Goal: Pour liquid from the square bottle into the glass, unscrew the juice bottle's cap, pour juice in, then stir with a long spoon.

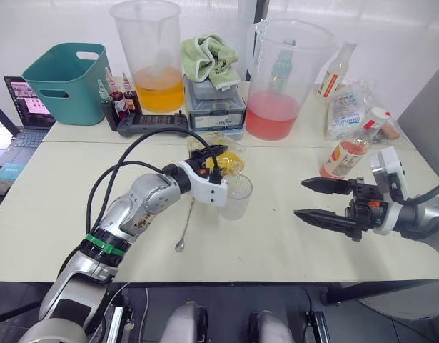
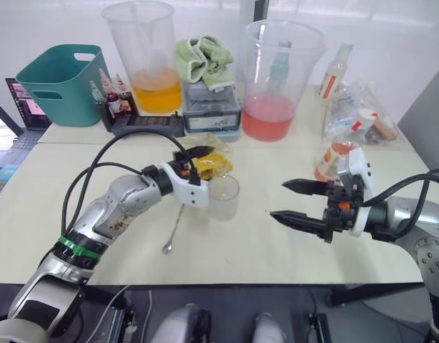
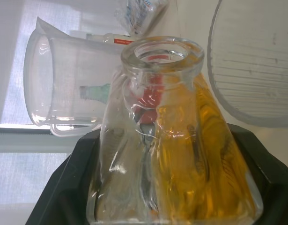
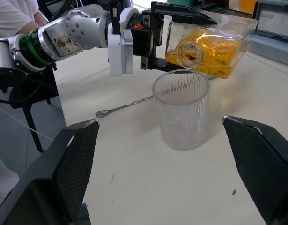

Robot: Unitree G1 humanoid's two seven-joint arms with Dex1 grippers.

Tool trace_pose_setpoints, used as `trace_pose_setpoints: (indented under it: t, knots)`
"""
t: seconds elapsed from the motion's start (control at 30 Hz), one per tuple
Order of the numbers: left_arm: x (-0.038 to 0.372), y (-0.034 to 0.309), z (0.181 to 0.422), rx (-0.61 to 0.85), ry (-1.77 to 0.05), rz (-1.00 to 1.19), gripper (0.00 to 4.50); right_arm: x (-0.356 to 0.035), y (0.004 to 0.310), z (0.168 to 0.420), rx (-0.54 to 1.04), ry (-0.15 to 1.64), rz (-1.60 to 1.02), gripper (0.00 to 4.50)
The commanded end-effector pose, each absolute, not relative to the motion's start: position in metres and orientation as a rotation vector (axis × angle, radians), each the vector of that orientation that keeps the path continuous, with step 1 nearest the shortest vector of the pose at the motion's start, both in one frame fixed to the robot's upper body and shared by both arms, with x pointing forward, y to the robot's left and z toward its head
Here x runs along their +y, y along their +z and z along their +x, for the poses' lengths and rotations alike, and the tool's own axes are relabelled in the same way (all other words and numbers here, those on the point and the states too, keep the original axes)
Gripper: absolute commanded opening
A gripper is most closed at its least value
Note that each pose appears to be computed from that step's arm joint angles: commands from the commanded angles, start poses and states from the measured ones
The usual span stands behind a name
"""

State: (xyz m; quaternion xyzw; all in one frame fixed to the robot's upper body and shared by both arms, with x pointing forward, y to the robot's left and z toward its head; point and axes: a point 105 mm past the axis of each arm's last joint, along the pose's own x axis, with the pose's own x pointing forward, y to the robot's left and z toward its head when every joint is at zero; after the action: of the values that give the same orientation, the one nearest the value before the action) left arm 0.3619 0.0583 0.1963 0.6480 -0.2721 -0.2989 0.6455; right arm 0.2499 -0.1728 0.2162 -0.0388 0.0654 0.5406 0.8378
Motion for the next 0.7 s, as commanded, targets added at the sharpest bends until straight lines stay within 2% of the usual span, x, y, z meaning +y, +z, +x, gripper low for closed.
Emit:
trace_pose_setpoints:
  t: [0.03, 0.7]
  knots:
    - [0.0461, 0.2428, 0.3516, -0.834, -0.574, 1.481, 2.79, -0.1760, 0.2279, 0.2476, 0.085, 1.129, -0.120, 4.47]
    - [0.0480, 0.2460, 0.3501, -0.927, -0.507, 1.584, 2.79, -0.1755, 0.2271, 0.2488, 0.077, 1.120, -0.118, 4.47]
